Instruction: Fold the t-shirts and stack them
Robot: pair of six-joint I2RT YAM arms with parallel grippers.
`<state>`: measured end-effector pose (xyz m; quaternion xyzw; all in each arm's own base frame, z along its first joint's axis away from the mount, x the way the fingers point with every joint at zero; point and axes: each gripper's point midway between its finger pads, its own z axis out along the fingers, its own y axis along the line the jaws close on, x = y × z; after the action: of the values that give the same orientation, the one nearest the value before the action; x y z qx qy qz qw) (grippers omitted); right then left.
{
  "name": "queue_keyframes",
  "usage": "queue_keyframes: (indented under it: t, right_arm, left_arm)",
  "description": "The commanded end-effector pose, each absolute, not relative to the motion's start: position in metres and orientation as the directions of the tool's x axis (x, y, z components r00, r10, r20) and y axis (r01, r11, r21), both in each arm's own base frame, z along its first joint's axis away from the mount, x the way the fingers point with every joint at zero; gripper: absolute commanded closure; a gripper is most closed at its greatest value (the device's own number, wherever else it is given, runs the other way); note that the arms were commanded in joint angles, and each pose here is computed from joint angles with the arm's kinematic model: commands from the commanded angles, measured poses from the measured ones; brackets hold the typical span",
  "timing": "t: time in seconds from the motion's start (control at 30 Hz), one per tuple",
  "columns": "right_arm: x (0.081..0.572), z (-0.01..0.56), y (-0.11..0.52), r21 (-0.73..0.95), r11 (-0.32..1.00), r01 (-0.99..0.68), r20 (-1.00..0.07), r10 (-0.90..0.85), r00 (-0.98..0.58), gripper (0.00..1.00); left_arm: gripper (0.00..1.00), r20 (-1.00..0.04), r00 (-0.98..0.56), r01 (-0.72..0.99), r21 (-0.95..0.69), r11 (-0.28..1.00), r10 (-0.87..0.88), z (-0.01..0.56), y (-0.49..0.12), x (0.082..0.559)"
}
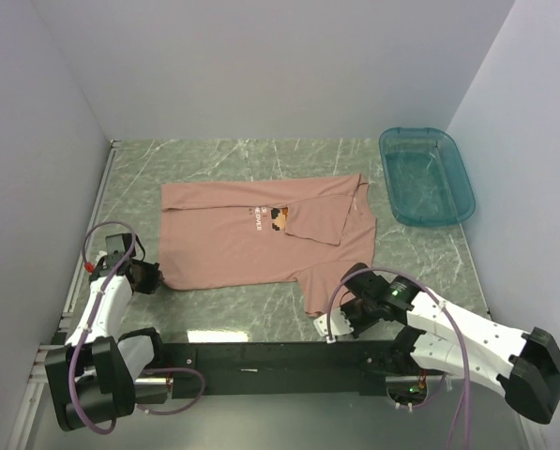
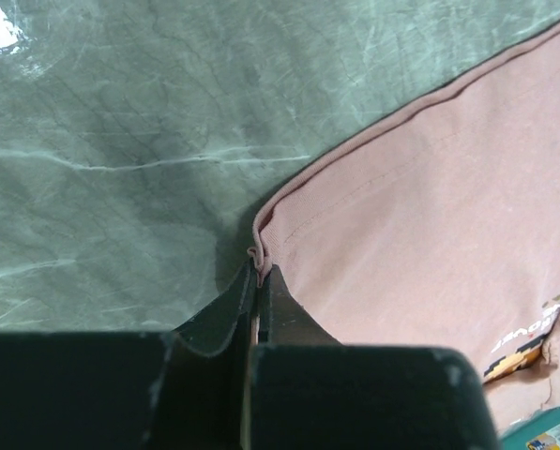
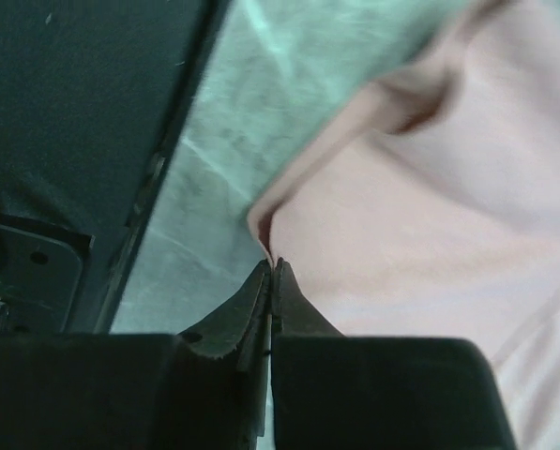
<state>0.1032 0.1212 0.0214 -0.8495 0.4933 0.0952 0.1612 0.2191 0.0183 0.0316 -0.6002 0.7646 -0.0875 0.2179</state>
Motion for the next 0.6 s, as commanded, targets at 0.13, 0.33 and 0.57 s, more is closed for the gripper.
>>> queue_keyframes:
  t: [0.13,0.33,0.57]
  right_arm:
    - [0.132,0.096,0.140,-0.288,-0.224,-0.931,-0.444,-0.830,0.337,1.00]
    - [0.158,0.127,0.141,-0.338,-0.076,-0.938,-0.533,-0.806,0.257,1.00]
    - [0.191,0.141,0.140,-0.376,0.064,-0.924,-0.570,-0.803,0.176,1.00]
  left_arm:
    - [1.00,-0.241,-0.185,-0.861,-0.427,0.275,-0.953,0.037,0.018,0.223]
    - [1.00,-0.249,-0.182,-0.851,-0.445,0.279,-0.951,0.040,0.019,0.226]
    - [1.00,-0.268,-0.170,-0.833,-0.475,0.284,-0.948,0.051,0.023,0.234]
